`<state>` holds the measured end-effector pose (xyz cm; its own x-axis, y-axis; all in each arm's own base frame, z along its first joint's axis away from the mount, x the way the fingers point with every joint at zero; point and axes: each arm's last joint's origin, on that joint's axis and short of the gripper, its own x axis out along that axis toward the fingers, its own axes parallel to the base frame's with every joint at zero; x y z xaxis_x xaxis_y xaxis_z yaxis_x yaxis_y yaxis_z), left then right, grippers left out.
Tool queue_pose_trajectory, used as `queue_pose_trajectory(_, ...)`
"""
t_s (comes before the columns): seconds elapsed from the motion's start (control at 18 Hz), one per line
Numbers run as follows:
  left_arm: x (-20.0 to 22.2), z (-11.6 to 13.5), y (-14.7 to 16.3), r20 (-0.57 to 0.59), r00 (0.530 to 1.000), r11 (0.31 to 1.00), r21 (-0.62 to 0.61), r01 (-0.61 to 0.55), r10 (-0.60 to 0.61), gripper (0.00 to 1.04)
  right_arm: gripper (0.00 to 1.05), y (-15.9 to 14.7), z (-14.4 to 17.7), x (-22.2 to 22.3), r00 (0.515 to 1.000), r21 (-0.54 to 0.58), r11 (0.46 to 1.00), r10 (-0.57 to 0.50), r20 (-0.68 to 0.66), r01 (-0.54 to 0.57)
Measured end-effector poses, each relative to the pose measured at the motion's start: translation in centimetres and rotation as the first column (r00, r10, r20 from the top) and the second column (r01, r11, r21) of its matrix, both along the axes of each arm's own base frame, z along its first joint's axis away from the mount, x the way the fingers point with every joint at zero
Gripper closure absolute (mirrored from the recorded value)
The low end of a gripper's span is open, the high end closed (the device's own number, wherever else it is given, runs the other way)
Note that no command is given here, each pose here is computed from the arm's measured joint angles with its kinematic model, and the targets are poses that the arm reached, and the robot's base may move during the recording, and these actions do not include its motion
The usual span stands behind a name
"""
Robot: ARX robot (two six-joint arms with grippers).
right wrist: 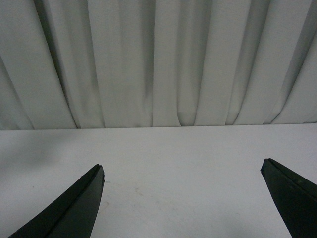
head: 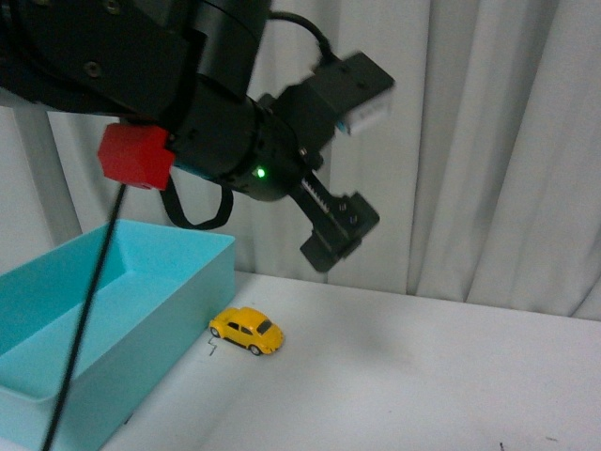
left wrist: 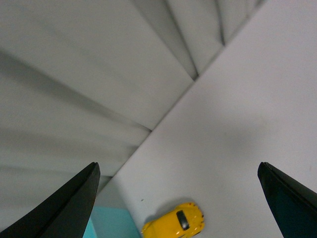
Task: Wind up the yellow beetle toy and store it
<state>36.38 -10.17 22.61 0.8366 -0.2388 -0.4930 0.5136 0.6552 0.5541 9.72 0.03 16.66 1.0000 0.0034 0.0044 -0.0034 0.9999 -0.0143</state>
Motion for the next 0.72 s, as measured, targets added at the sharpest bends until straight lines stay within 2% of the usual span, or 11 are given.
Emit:
queue_pose_trajectory(0.06, 0.4, -1.1, -0.5, -0.045, 0.994, 0.981, 0.161, 0.107, -0.101, 0.07, 0.07, 0.0, 0.0, 0.0, 1.000, 0.000, 1.000, 0.000, 0.000, 0.000)
queue_pose_trajectory(0.11, 1.0, -2.2, -0.7, -0.088, 0.977, 0.929, 0.306, 0.210, -0.192, 0.07, 0.07, 0.0, 0.0, 0.0, 1.000, 0.000, 1.000, 0.000, 0.000, 0.000)
queue_pose_trajectory(0.17, 1.7, -3.1, -0.7, -0.147, 0.949, 0.836, 0.448, 0.317, -0.281, 0.07, 0.07, 0.0, 0.0, 0.0, 1.000, 0.000, 1.000, 0.000, 0.000, 0.000)
queue_pose_trajectory(0.28, 2.9, -3.8, -0.4, -0.254, 0.894, 0.665, 0.600, 0.445, -0.370, 0.07, 0.07, 0.0, 0.0, 0.0, 1.000, 0.000, 1.000, 0.000, 0.000, 0.000)
queue_pose_trajectory(0.33, 3.5, -4.1, -0.1, -0.298, 0.878, 0.605, 0.640, 0.475, -0.374, 0.07, 0.07, 0.0, 0.0, 0.0, 1.000, 0.000, 1.000, 0.000, 0.000, 0.000)
queue_pose_trajectory(0.39, 4.0, -4.4, 0.3, -0.327, 0.873, 0.578, 0.656, 0.486, -0.362, 0.07, 0.07, 0.0, 0.0, 0.0, 1.000, 0.000, 1.000, 0.000, 0.000, 0.000)
queue_pose_trajectory(0.5, 5.2, -5.8, 0.7, -0.382, 0.867, 0.569, 0.654, 0.498, -0.320, 0.07, 0.07, 0.0, 0.0, 0.0, 1.000, 0.000, 1.000, 0.000, 0.000, 0.000)
queue_pose_trajectory(0.72, 7.0, -8.3, 1.9, -0.460, 0.859, 0.608, 0.622, 0.493, -0.225, 0.07, 0.07, 0.0, 0.0, 0.0, 1.000, 0.000, 1.000, 0.000, 0.000, 0.000)
